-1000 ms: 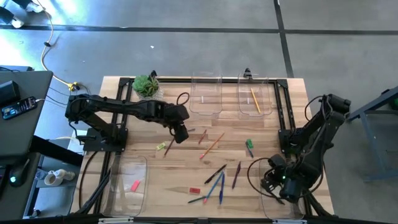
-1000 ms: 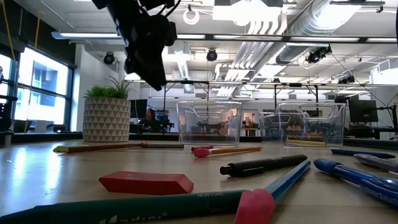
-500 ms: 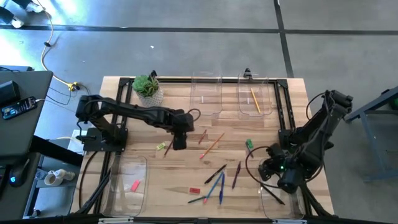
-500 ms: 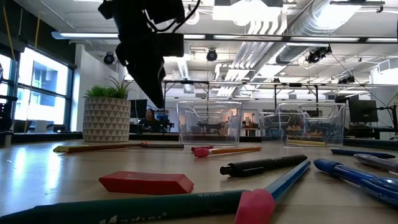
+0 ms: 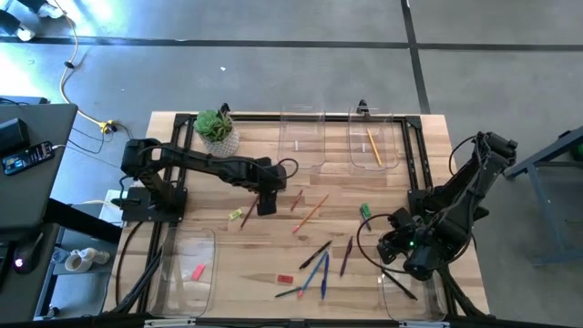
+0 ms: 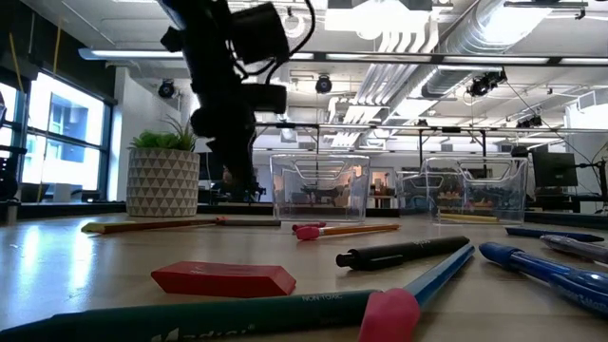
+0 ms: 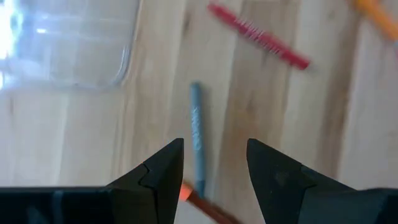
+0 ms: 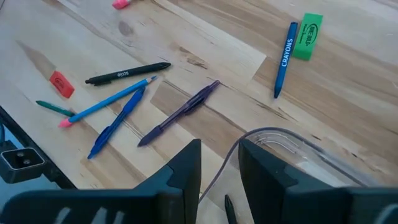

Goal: Sort crayons/erasers/pens/pencils in bins
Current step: Put the gray crayon into the top left transparent bin

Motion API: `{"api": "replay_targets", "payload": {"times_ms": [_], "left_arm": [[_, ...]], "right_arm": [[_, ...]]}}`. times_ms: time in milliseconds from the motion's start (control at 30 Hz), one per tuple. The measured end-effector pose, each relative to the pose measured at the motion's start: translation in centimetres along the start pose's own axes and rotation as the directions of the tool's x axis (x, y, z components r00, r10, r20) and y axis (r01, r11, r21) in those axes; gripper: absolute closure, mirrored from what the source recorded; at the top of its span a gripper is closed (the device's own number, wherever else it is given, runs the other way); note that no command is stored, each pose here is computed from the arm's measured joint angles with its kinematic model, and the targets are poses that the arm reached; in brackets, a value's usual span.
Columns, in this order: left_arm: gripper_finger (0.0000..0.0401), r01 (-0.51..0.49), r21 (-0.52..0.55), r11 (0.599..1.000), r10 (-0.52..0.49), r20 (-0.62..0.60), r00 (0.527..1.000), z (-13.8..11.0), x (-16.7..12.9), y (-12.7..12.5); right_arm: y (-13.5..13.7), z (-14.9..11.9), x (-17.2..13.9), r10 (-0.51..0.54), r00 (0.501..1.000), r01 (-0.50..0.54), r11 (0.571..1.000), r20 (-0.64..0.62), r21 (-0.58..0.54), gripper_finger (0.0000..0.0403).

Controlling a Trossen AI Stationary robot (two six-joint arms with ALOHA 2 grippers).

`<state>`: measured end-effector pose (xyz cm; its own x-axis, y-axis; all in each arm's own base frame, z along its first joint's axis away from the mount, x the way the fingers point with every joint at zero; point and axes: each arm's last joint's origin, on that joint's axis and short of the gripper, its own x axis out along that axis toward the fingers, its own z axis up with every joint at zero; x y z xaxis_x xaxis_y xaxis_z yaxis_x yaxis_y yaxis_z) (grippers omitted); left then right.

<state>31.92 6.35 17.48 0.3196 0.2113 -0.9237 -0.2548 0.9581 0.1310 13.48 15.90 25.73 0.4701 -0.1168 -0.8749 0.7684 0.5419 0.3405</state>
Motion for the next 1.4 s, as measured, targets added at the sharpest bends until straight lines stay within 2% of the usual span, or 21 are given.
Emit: {"api": "replay_targets", "payload": {"times_ms": [133,367,700,1067,1267,1400], "left_arm": [[0.0238,-0.004,-0.018,1.000,0.004,-0.035,0.999,-1.1,0.9,0.5],[0.0238,0.005,-0.023,1.000,-0.004,0.033,0.999,-1.5,1.8,0.3],[0.0238,-0.006,-0.046,0.999,0.006,0.006,1.000,-3.5,3.3,0.8],[0.0238,-0.004,-0.044,0.999,0.007,0.067,0.998,-3.1,3.3,0.8],[0.0248,0.016,-0.025,1.000,-0.015,0.036,0.999,-3.3,4.3,0.5],[0.0266,0.021,-0.073,0.997,-0.020,0.015,1.000,-3.5,4.8,0.4]], "right_arm": [[-0.1,0.0,0.0,-0.009,1.000,0.009,1.000,0.003,-0.005,0.0304],[-0.3,0.1,0.0,-0.025,1.000,0.026,1.000,0.009,-0.013,0.0304],[-0.3,0.1,0.0,-0.028,1.000,0.028,1.000,0.009,-0.007,0.0304],[-0.3,0.1,0.0,-0.029,1.000,0.029,1.000,0.009,-0.007,0.0304],[-0.3,0.1,0.0,-0.029,1.000,0.029,1.000,0.009,-0.006,0.0304],[-0.3,0.1,0.0,-0.031,0.999,0.030,0.999,0.009,0.015,0.0304]]}}
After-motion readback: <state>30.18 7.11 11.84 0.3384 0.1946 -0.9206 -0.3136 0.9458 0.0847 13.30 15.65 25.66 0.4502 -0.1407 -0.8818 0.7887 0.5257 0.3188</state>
